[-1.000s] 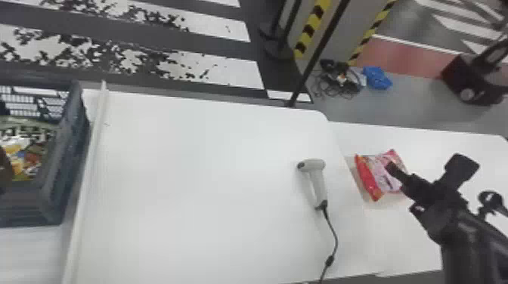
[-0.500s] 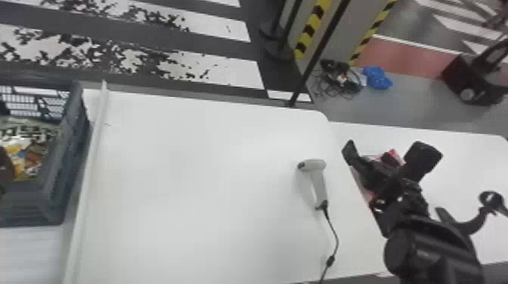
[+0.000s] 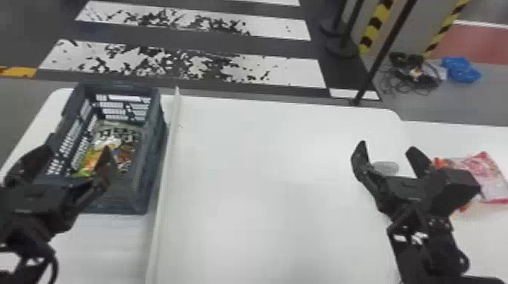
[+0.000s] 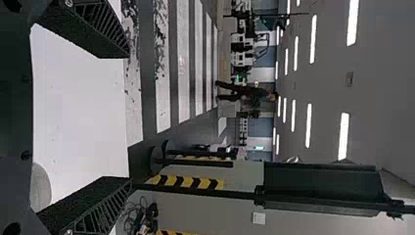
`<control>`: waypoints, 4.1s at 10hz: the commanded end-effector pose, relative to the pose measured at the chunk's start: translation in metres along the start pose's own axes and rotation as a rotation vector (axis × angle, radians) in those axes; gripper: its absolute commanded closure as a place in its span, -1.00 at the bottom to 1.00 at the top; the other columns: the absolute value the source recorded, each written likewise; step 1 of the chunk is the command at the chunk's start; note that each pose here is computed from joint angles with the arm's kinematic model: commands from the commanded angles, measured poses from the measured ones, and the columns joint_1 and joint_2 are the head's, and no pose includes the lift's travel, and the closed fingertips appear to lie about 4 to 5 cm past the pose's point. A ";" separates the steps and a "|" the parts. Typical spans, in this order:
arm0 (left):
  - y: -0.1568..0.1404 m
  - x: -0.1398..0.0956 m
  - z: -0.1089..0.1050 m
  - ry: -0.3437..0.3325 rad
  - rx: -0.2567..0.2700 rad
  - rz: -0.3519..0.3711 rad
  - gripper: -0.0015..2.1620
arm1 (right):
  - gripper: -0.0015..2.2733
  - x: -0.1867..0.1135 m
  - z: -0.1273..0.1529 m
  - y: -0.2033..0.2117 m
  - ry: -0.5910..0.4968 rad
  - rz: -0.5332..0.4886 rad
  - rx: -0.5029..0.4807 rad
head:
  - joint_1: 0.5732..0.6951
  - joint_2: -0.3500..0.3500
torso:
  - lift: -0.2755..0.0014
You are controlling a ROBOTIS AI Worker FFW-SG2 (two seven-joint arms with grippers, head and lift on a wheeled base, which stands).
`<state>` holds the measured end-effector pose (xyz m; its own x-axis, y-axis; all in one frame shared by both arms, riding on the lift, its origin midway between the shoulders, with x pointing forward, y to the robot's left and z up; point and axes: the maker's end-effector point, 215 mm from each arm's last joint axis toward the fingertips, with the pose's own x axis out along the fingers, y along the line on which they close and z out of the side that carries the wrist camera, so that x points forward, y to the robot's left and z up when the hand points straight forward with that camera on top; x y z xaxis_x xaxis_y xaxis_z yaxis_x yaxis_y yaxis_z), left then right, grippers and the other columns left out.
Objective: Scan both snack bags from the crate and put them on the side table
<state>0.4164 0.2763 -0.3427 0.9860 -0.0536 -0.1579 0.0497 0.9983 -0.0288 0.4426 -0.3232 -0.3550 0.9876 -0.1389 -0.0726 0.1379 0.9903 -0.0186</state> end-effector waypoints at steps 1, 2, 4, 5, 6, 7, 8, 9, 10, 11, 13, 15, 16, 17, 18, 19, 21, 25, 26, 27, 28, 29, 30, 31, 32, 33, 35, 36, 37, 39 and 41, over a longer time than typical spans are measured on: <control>-0.001 0.001 -0.001 0.003 0.003 -0.002 -0.92 | -0.97 -0.019 -0.002 0.046 -0.028 0.061 0.005 | 1.00 -0.18 | 0.36; -0.002 0.001 -0.002 0.003 0.010 -0.002 -0.92 | -0.97 -0.026 -0.003 0.062 -0.047 0.069 0.027 | 1.00 -0.11 | 0.36; -0.002 0.004 0.000 0.005 0.018 -0.006 -0.92 | -0.97 -0.034 -0.008 0.087 -0.055 0.093 0.044 | 1.00 0.07 | 0.36; 0.002 0.008 0.001 0.018 0.030 -0.007 -0.92 | -0.97 -0.035 -0.009 0.091 -0.053 0.101 0.045 | 1.00 0.13 | 0.36; 0.013 0.014 0.001 0.046 0.046 -0.003 -0.92 | -0.97 -0.037 -0.011 0.096 -0.048 0.115 0.042 | 1.00 0.15 | 0.36; 0.024 0.025 0.002 0.084 0.068 -0.003 -0.92 | -0.97 -0.040 -0.014 0.096 -0.041 0.120 0.035 | 1.00 0.19 | 0.36; 0.032 0.034 0.007 0.109 0.091 -0.023 -0.92 | -0.97 -0.042 -0.016 0.096 -0.036 0.126 0.029 | 1.00 0.24 | 0.36; 0.041 0.045 0.011 0.142 0.112 -0.038 -0.92 | -0.97 -0.043 -0.019 0.096 -0.030 0.126 0.027 | 1.00 0.26 | 0.36; 0.050 0.057 0.019 0.161 0.150 -0.052 -0.92 | -0.97 -0.043 -0.019 0.096 -0.030 0.129 0.026 | 1.00 0.30 | 0.36; 0.058 0.072 0.023 0.191 0.207 -0.075 -0.92 | -0.97 -0.043 -0.020 0.096 -0.027 0.127 0.025 | 1.00 0.32 | 0.36; 0.058 0.098 0.015 0.241 0.269 -0.137 -0.92 | -0.97 -0.045 -0.020 0.095 -0.026 0.125 0.026 | 1.00 0.36 | 0.36; 0.052 0.118 0.000 0.297 0.342 -0.218 -0.92 | -0.97 -0.045 -0.022 0.094 -0.019 0.123 0.025 | 1.00 0.35 | 0.36; 0.047 0.127 -0.008 0.324 0.380 -0.247 -0.92 | -0.97 -0.045 -0.021 0.093 -0.020 0.122 0.024 | 1.00 0.33 | 0.36; 0.041 0.135 -0.017 0.352 0.411 -0.279 -0.92 | -0.97 -0.046 -0.020 0.093 -0.022 0.122 0.026 | 1.00 0.31 | 0.36; 0.035 0.142 -0.029 0.388 0.452 -0.308 -0.92 | -0.97 -0.047 -0.021 0.091 -0.019 0.119 0.024 | 1.00 0.28 | 0.36; 0.028 0.148 -0.037 0.423 0.492 -0.350 -0.92 | -0.97 -0.048 -0.021 0.089 -0.018 0.115 0.024 | 1.00 0.27 | 0.36; 0.017 0.146 -0.062 0.523 0.499 -0.418 -0.92 | -0.97 -0.048 -0.020 0.087 -0.019 0.114 0.021 | 1.00 0.19 | 0.36; 0.035 0.143 -0.102 0.628 0.537 -0.399 -0.92 | -0.97 -0.040 -0.021 0.094 -0.013 0.129 0.026 | 1.00 0.20 | 0.36; 0.041 0.143 -0.111 0.657 0.551 -0.388 -0.92 | -0.97 -0.039 -0.021 0.094 -0.012 0.130 0.028 | 1.00 0.23 | 0.36; 0.042 0.144 -0.119 0.678 0.540 -0.393 -0.92 | -0.97 -0.039 -0.022 0.092 -0.011 0.128 0.027 | 1.00 0.25 | 0.36; 0.040 0.143 -0.130 0.704 0.536 -0.395 -0.92 | -0.97 -0.039 -0.023 0.092 -0.008 0.131 0.025 | 1.00 0.27 | 0.36; 0.040 0.142 -0.142 0.734 0.526 -0.396 -0.92 | -0.97 -0.038 -0.023 0.093 -0.009 0.132 0.026 | 1.00 0.27 | 0.36; 0.038 0.144 -0.150 0.756 0.531 -0.398 -0.92 | -0.97 -0.038 -0.025 0.093 -0.001 0.132 0.026 | 1.00 0.27 | 0.36; 0.034 0.146 -0.155 0.766 0.528 -0.407 -0.88 | -0.97 -0.037 -0.028 0.092 0.009 0.130 0.030 | 1.00 0.26 | 0.36; 0.028 0.147 -0.157 0.776 0.527 -0.421 -0.44 | -0.97 -0.037 -0.030 0.092 0.014 0.131 0.036 | 1.00 0.25 | 0.36; 0.026 0.151 -0.156 0.769 0.528 -0.407 0.69 | -0.97 -0.037 -0.030 0.091 0.010 0.128 0.037 | 1.00 0.23 | 0.36; 0.021 0.149 -0.153 0.753 0.475 -0.417 0.98 | -0.97 -0.036 -0.032 0.091 0.013 0.128 0.036 | 1.00 0.22 | 0.36; 0.015 0.146 -0.143 0.726 0.418 -0.455 0.98 | -0.97 -0.036 -0.032 0.091 0.014 0.128 0.036 | 1.00 0.20 | 0.36; 0.015 0.142 -0.136 0.703 0.382 -0.472 0.98 | -0.97 -0.036 -0.032 0.091 0.015 0.128 0.038 | 1.00 0.18 | 0.36; 0.023 0.136 -0.117 0.654 0.308 -0.476 0.98 | -0.97 -0.037 -0.033 0.090 0.016 0.128 0.037 | 1.00 0.17 | 0.36; 0.040 0.134 -0.097 0.599 0.265 -0.450 0.98 | -0.97 -0.037 -0.033 0.092 0.017 0.130 0.040 | 1.00 0.20 | 0.36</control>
<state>0.5354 0.3022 -0.4651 0.6010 -0.3821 -0.7020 0.5424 0.8401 0.0071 0.4163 -0.2274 -0.3872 0.9961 -0.0100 -0.0882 0.0128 0.9994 0.0316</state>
